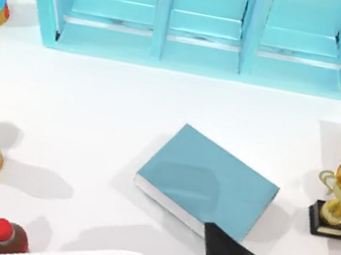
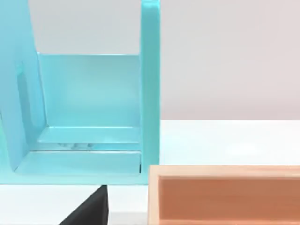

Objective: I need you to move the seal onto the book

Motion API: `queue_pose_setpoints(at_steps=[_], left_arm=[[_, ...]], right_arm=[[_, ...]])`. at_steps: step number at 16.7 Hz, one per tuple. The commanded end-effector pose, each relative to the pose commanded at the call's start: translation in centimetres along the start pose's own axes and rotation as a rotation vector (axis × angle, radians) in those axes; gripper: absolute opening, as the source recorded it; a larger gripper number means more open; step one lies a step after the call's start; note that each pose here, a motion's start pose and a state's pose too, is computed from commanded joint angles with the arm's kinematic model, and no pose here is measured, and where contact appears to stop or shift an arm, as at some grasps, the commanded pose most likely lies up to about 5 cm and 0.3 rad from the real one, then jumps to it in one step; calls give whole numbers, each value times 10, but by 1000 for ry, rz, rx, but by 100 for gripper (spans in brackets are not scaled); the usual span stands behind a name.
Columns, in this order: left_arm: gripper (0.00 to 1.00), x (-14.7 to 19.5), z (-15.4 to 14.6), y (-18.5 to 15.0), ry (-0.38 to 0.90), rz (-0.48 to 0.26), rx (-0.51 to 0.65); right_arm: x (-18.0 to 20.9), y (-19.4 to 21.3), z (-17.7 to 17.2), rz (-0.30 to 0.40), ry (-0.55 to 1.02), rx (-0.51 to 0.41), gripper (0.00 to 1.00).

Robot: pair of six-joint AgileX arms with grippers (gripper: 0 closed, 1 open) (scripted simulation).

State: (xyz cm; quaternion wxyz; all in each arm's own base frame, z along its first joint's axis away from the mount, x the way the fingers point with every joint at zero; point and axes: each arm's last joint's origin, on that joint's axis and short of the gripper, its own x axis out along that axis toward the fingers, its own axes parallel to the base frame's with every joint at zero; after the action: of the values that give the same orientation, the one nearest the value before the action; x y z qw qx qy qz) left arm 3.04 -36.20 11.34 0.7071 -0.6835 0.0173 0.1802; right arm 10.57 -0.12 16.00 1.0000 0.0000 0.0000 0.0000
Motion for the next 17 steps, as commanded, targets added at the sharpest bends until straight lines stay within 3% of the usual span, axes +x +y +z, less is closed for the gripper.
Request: queue_pose_setpoints(at_steps=[4,8,13,17], left_arm=[[100,28,4,-35,-61,78,-28],[100,75,29,-86,-128,216,-12],[100,134,101,-141,-93,414,143],[100,158,178,-158,67,471,363]], right_arm=[[0,0,0,0,0,0,100],[0,0,0,0,0,0,100],[0,0,0,0,0,0,100],[0,0,0,0,0,0,100]])
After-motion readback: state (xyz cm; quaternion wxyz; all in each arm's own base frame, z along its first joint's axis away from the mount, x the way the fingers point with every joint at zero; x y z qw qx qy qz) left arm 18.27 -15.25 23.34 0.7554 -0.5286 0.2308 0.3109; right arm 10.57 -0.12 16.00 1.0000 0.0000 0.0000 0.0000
